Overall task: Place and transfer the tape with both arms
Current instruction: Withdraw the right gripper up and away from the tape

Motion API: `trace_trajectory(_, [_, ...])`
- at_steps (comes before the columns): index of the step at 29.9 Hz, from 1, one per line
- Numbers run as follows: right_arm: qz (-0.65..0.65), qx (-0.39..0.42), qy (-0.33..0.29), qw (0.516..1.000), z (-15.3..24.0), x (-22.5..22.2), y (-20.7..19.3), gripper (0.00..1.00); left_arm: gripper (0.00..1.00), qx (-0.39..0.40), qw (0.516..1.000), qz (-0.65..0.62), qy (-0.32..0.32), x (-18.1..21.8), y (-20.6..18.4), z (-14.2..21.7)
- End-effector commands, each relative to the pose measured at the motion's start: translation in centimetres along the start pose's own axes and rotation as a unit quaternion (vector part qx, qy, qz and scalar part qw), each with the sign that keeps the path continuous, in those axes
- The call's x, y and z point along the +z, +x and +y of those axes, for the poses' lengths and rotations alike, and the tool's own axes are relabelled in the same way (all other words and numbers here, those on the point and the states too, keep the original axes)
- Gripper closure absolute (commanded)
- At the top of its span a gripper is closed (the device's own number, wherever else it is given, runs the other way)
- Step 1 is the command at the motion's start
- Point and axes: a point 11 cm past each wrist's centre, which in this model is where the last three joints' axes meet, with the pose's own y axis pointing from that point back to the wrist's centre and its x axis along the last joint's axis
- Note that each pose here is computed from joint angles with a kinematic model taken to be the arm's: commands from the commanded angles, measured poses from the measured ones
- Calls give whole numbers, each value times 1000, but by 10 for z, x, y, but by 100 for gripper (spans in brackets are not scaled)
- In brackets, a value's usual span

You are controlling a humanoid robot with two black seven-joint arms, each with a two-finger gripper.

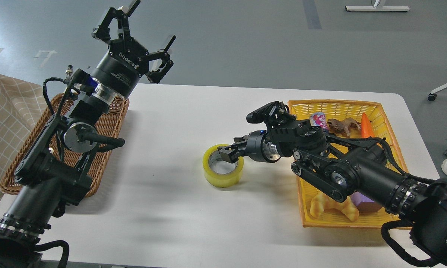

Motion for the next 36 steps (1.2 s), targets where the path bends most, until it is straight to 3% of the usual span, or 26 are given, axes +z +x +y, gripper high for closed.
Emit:
trace_trajectory(1, [-23,50,-1,998,8,3,27,7,2,-1,1000,0,2,0,-1,-1])
trace_trajectory(5, [-57,117,26,991,26,-5,69,0,2,0,1000,5,-6,3,0,-1])
trace_trajectory(10, [-126,201,74,969,56,-11,111,0,2,2,1000,4,-9,3,0,-2])
trace_trajectory(15, [-267,317,176,893,110,-9,147,0,2,3,1000,-6,-2,3,1,-3])
trace_trajectory(22, [-438,418,289,742,177,26,140,0,2,7,1000,-25,-17,17,8,2])
trace_trajectory(28, [-528,466,320,634,214,64,114,0,2,2,999,-21,-36,20,5,1])
trace_trajectory(36, [-562,485,338,579,235,72,111,0,2,1,999,-15,-35,17,3,4])
